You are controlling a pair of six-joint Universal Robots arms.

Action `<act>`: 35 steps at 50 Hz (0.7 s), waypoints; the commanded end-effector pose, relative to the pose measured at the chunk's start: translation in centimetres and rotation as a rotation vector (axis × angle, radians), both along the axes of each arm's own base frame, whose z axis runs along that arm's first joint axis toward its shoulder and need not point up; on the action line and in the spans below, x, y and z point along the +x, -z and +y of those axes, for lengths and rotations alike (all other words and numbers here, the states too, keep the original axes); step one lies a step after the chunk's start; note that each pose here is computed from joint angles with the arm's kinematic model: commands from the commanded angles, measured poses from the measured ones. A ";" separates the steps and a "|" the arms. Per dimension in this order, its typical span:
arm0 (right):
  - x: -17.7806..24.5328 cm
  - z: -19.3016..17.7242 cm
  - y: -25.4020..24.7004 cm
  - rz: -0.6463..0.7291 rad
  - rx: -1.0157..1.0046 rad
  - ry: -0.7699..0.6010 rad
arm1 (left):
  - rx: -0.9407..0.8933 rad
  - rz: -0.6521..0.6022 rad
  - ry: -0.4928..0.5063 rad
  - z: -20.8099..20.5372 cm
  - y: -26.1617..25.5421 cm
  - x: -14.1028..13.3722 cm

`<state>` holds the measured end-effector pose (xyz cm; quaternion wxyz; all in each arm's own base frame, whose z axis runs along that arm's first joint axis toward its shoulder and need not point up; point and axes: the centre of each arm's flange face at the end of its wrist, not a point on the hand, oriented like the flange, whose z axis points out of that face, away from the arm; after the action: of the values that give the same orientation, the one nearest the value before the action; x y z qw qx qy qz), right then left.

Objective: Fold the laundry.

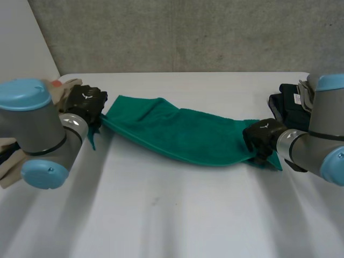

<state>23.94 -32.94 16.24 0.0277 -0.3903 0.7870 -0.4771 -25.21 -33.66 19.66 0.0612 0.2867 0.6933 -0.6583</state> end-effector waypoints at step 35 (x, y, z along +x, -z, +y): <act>-2.4 0.2 2.0 -0.035 -0.021 -0.033 | 0.003 0.010 0.026 0.5 -1.4 0.4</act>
<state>21.13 -32.41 15.83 0.0457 -0.3900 0.7865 -0.4767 -24.85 -32.92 20.77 0.0467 0.2954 0.6930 -0.6560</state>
